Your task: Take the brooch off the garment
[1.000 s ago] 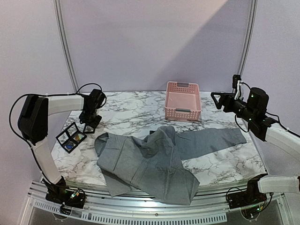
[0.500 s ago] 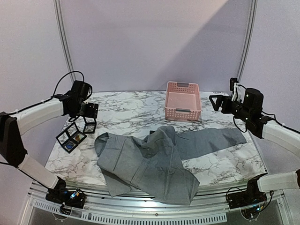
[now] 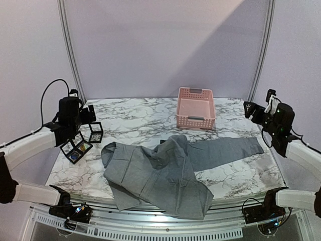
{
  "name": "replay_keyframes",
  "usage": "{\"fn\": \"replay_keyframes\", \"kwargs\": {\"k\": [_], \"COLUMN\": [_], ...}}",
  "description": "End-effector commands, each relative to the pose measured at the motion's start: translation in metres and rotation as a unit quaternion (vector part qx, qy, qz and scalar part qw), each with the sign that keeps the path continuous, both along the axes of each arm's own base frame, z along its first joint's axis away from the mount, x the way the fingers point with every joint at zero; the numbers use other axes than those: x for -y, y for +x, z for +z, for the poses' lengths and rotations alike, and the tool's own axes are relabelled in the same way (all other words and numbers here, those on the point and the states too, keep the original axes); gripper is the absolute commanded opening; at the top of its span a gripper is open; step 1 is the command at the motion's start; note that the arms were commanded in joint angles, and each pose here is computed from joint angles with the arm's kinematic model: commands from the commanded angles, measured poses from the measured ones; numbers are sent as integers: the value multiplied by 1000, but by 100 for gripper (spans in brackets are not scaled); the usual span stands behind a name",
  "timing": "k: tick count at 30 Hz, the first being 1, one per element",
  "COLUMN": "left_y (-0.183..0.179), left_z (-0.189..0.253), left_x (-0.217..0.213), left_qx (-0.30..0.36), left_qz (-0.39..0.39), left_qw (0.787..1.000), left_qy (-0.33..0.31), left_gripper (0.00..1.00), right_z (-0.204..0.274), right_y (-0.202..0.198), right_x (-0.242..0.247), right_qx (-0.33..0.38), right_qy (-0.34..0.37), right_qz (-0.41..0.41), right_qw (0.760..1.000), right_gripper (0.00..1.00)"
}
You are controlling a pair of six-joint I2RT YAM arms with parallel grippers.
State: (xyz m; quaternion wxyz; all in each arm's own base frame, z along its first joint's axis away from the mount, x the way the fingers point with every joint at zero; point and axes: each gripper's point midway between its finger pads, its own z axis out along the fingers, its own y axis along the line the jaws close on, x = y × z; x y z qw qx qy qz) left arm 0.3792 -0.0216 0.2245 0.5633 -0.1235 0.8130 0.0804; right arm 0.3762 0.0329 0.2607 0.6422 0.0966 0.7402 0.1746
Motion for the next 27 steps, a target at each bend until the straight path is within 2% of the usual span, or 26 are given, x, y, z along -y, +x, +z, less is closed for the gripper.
{"fn": "replay_keyframes", "kwargs": {"k": [1,7,14,27], "left_y": [-3,-19,-20,-23], "left_z": [27,16,-17,-15], "left_x": [-8,-10,-9,-7], "left_qx": [120,172,141,142], "left_qz": [11,5,-1,-9], "left_qw": [992,985,990,990], "left_qy": [-19,-16,-3,6], "left_gripper": [100,100,100,100], "right_z": [11,-8,-21,-19], "right_y": [-22,-50,-59,-57], "right_x": [13,34,38,35], "right_qx": [90,145,151,152], "right_qy": [2,-19,-27,-31], "right_qz": [-34,-91,-103,-93], "right_qw": [995,985,983,984], "right_gripper": [99,99,99,99]}}
